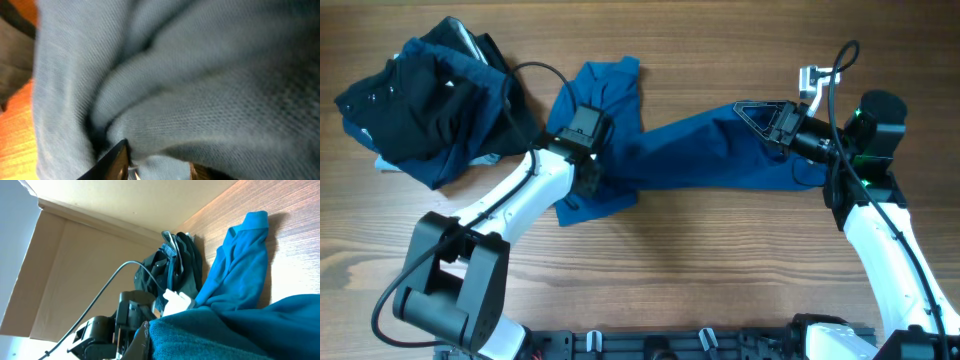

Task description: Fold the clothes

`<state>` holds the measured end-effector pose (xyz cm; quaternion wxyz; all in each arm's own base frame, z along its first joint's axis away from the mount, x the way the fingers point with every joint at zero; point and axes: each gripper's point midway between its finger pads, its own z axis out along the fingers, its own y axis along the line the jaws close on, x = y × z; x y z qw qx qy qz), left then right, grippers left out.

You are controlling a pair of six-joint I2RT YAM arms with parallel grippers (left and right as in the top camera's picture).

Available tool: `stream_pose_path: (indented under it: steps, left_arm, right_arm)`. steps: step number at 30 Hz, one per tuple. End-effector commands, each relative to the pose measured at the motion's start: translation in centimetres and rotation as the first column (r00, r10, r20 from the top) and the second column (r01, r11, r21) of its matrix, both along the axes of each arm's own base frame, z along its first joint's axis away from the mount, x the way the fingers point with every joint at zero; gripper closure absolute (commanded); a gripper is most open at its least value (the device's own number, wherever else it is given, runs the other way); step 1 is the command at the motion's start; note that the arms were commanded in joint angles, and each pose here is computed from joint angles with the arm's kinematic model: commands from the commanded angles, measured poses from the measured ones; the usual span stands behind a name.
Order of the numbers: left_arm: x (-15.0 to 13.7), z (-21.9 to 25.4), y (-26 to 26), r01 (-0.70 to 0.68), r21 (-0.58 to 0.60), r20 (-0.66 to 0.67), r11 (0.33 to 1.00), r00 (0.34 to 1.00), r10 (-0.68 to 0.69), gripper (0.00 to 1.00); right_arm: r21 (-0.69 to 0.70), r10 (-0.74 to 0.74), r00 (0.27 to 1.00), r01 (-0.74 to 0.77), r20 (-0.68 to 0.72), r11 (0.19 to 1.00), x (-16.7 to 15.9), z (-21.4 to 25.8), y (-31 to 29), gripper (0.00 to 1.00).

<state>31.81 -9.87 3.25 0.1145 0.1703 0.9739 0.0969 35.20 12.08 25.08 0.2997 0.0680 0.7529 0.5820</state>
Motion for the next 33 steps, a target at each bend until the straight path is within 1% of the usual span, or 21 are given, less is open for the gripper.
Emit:
stream_pose_path:
  steps: [1, 3, 5, 7, 9, 10, 11, 14, 18, 21, 22, 23, 26, 30, 33]
  left_arm:
    - [-0.6, 0.1, 0.4, 0.006, 0.049, 0.008, 0.999, 1.0, -0.007, 0.56]
    - [-0.2, 0.2, 1.2, -0.02, 0.088, 0.04, 0.996, 0.999, 0.017, 0.55]
    - [0.3, 0.0, 1.3, -0.027, 0.09, 0.064, 0.996, 0.998, 0.022, 0.57]
    - [0.2, -0.3, 1.2, -0.026, 0.093, 0.061, 0.995, 0.998, 0.02, 0.69]
    - [-0.1, -0.6, 1.4, -0.03, 0.099, 0.053, 0.995, 0.998, 0.025, 0.87]
    - [0.1, -0.5, 1.8, -0.062, 0.112, 0.073, 0.992, 0.996, 0.054, 0.94]
    - [0.3, -0.2, 2.4, -0.111, 0.133, 0.106, 0.985, 0.99, 0.097, 0.96]
    - [0.8, 1.0, 3.9, -0.224, 0.172, 0.193, 0.959, 0.963, 0.19, 0.96]
    - [0.8, 5.5, 4.0, -0.257, 0.133, 0.239, 0.957, 0.945, 0.221, 0.96]
    - [1.1, 11.6, 3.2, -0.248, 0.029, 0.312, 0.968, 0.923, 0.227, 0.96]
    - [1.2, 13.7, 2.6, -0.206, -0.018, 0.34, 0.978, 0.919, 0.2, 0.96]
    - [1.1, 16.1, 2.0, -0.156, -0.074, 0.378, 0.985, 0.91, 0.173, 0.96]
    - [0.5, 18.9, 1.8, -0.128, -0.144, 0.436, 0.981, 0.882, 0.179, 0.96]
    - [-0.4, 19.9, 2.2, -0.126, -0.153, 0.448, 0.98, 0.875, 0.182, 0.96]
    - [-0.6, 19.4, 2.0, -0.12, -0.154, 0.427, 0.981, 0.887, 0.175, 0.96]
  right_arm:
    - [0.002, 0.005, 1.0, -0.005, 0.031, 1.0, -0.1, 1.0, -0.1, 0.96]
    - [0.003, 0.005, 1.0, -0.005, 0.03, 1.0, -0.1, 1.0, -0.1, 0.96]
    - [0.003, 0.003, 1.0, -0.003, 0.03, 1.0, -0.1, 1.0, -0.2, 0.96]
    - [0.002, 0.003, 0.999, -0.003, 0.033, 1.0, -0.1, 1.1, -0.2, 0.96]
    - [0.004, -0.001, 1.0, 0.001, 0.031, 1.0, 0.0, 1.1, -0.3, 0.96]
    - [0.004, -0.003, 1.0, 0.003, 0.031, 1.0, 0.0, 1.1, -0.4, 0.96]
    - [0.004, -0.005, 0.999, 0.004, 0.032, 1.0, 0.0, 1.1, -0.4, 0.96]
    - [0.002, -0.015, 0.999, 0.014, 0.036, 1.0, 0.2, 1.1, -0.8, 0.96]
    - [-0.001, -0.025, 0.999, 0.025, 0.041, 1.0, 0.3, 1.1, -1.3, 0.96]
    - [-0.002, -0.049, 0.999, 0.049, 0.022, 0.999, 0.5, 0.8, -1.6, 0.96]
    - [-0.001, -0.058, 0.998, 0.058, 0.01, 0.998, 0.6, 0.7, -1.7, 0.96]
    - [0.0, -0.081, 0.996, 0.081, -0.026, 0.997, 0.8, 0.2, -1.9, 0.96]
    - [0.007, -0.126, 0.982, 0.128, -0.138, 0.992, 0.8, -1.3, -2.3, 0.96]
    - [-0.019, -0.199, 0.929, 0.203, -0.313, 0.979, 0.5, -4.2, -3.1, 0.96]
    - [-0.125, -0.269, 0.87, 0.239, -0.413, 0.963, -0.6, -7.6, -4.0, 0.96]
